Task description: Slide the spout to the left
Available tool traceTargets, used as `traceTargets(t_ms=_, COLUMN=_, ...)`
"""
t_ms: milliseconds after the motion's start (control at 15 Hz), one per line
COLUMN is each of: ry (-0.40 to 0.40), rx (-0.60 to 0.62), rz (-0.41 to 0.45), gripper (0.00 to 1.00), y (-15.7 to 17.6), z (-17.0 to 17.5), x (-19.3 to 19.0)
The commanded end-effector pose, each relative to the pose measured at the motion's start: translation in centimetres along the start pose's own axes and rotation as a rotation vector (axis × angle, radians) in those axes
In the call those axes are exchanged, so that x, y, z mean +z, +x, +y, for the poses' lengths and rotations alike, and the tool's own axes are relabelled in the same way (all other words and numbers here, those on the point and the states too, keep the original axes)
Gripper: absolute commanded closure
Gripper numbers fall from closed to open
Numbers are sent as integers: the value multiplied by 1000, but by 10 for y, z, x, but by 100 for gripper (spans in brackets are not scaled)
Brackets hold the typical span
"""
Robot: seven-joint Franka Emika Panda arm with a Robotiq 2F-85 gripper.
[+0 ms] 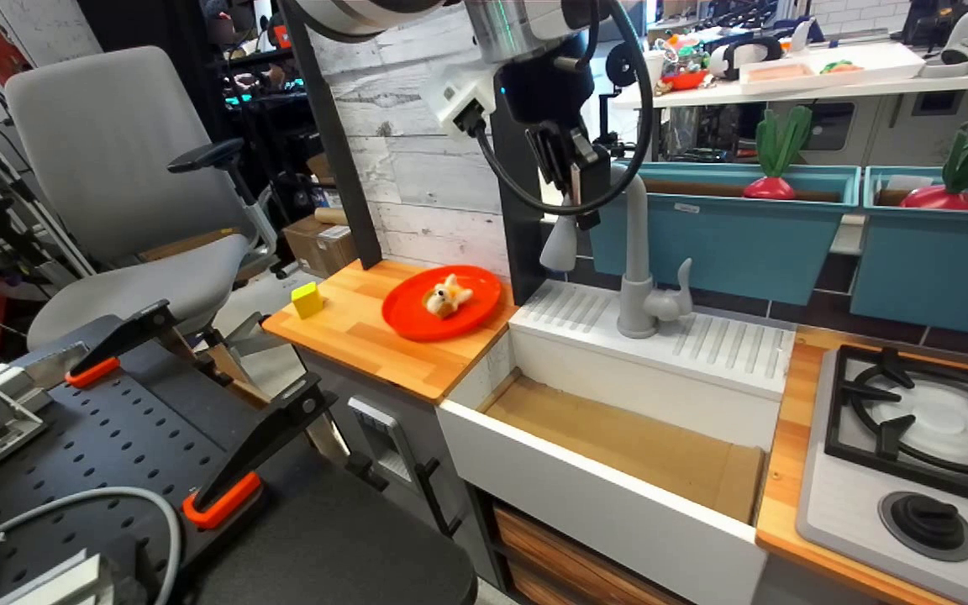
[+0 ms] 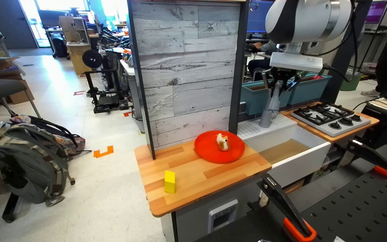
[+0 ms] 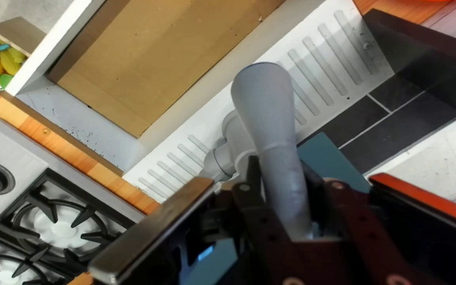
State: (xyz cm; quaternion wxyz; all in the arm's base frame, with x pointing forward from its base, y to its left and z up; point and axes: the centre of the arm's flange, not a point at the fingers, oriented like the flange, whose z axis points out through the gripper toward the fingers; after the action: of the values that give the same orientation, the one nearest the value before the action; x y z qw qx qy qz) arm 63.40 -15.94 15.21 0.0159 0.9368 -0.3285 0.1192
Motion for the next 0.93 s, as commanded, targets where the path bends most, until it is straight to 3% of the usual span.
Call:
traceTargets(t_ms=0, ry=134, rx=118, rz=-40, gripper=94, y=11, z=-16, x=-7)
traceTargets(t_ms=267, ry=230, rx=234, rz=-69, gripper=94, y=17, z=-31, x=-1)
traceTargets(t_ms=600, ry=288, rx=317, rz=-73, gripper=94, y=23, z=-32, x=4)
traceTargets(t_ms=667, ry=295, rx=322, rz=-80, gripper=53, y=22, z=-30, x=3)
traceTargets(t_ms=733, ry=300, rx=325, rz=-84, gripper=52, y=22, z=-30, x=2)
traceTargets(t_ms=867, ry=314, rx=323, rz=-89, gripper=38, y=18, z=-28, x=-3)
